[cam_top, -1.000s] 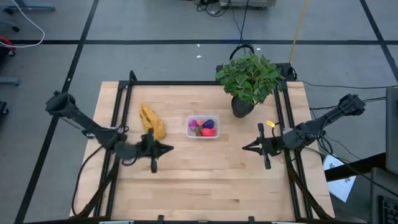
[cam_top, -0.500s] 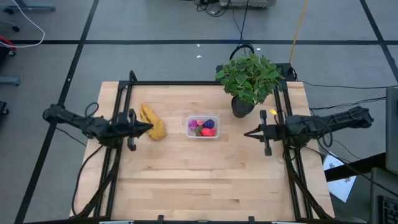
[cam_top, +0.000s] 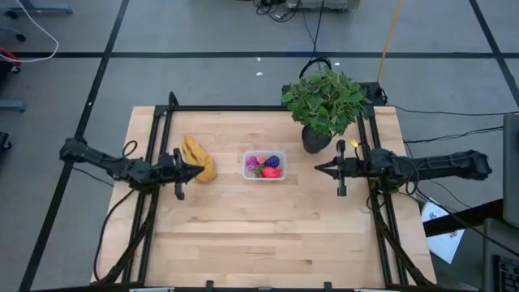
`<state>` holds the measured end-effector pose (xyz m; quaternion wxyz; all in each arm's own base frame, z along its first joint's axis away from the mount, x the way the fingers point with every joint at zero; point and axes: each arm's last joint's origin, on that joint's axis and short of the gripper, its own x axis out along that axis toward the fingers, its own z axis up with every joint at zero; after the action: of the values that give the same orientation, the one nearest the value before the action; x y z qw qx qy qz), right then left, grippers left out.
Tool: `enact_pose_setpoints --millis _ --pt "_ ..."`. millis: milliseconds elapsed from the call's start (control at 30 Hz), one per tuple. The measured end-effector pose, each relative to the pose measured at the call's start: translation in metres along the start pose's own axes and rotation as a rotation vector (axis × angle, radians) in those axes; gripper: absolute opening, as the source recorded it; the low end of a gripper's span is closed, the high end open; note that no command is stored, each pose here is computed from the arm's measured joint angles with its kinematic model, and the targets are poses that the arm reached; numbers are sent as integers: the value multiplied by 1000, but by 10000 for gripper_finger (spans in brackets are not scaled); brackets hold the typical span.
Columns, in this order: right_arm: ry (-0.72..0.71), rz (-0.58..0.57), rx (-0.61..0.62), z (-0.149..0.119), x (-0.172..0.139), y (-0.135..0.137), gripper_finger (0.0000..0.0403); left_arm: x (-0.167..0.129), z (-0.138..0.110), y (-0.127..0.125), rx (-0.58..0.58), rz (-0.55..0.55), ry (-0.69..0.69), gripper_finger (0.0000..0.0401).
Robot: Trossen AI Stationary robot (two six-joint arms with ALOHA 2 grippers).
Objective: Pick and placing Produce into tupperware
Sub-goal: Return to Home Position
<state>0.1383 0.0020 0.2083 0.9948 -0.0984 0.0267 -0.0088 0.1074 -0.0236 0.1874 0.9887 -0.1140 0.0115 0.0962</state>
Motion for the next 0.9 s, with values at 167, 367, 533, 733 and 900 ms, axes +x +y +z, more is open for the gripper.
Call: enact_pose_setpoints --millis 167,367,533,733,900 --pt "-17 -12 8 0 -3 -12 0 2 1 4 37 38 -4 0" --pt "-88 37 56 5 -17 -19 0 -1 4 9 67 57 -31 0" --pt "-126 33 67 8 -34 -18 0 -10 10 13 68 49 -87 0" --pt "-174 30 102 9 -53 -15 0 -19 11 16 17 34 -56 0" --pt "-174 44 112 7 -58 -13 0 -16 1 16 -20 2 25 0"
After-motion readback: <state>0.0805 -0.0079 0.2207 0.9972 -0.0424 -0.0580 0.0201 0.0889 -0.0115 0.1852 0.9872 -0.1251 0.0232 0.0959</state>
